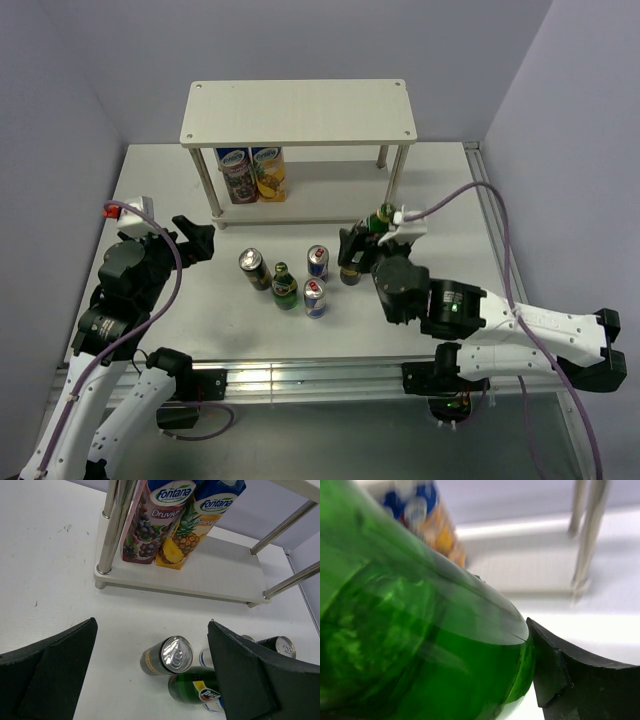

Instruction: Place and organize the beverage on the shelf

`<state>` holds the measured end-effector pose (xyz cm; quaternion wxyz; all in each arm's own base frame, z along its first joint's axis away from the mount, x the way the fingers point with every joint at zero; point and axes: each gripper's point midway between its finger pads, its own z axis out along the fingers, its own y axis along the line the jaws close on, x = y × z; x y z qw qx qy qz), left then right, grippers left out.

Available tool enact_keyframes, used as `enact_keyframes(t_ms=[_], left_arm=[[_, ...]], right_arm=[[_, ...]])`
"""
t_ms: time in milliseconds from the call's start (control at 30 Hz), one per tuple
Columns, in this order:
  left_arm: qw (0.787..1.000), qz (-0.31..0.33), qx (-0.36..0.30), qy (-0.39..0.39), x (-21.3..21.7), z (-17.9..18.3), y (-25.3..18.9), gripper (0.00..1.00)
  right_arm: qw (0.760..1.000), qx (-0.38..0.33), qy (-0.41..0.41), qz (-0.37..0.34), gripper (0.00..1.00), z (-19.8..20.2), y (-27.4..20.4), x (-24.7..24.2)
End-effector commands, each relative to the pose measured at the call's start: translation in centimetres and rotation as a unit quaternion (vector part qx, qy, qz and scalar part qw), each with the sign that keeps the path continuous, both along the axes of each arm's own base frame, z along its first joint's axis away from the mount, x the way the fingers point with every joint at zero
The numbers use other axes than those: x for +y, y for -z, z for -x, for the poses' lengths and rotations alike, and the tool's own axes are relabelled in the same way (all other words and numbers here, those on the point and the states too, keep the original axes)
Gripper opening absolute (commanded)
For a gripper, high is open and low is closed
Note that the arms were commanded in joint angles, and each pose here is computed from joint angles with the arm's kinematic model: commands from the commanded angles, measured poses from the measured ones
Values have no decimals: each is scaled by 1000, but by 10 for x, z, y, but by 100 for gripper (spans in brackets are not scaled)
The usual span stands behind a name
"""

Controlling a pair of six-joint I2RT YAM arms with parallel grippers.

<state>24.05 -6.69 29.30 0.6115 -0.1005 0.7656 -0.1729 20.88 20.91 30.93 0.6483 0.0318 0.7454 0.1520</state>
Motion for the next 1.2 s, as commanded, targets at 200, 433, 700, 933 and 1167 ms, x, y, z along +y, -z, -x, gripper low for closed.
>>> enact_keyframes(t_ms=[200, 433, 700, 933, 1167], left_arm=[[1000, 1, -14, 13, -5, -2, -7, 99], [1000, 3, -10, 15, -6, -2, -7, 99], [1000, 2, -7, 24, -9, -2, -5, 99], [1000, -1, -2, 29, -11, -4, -2, 99], [999, -1, 1, 35, -14, -5, -1, 99]], right_arm=[[989, -137, 56, 19, 0, -78, -175, -20], [984, -150, 91, 32, 0, -142, -211, -29], [982, -136, 122, 50, 0, -218, -209, -36], [982, -112, 141, 52, 0, -264, -189, -38], [980, -86, 173, 41, 0, -277, -155, -54]])
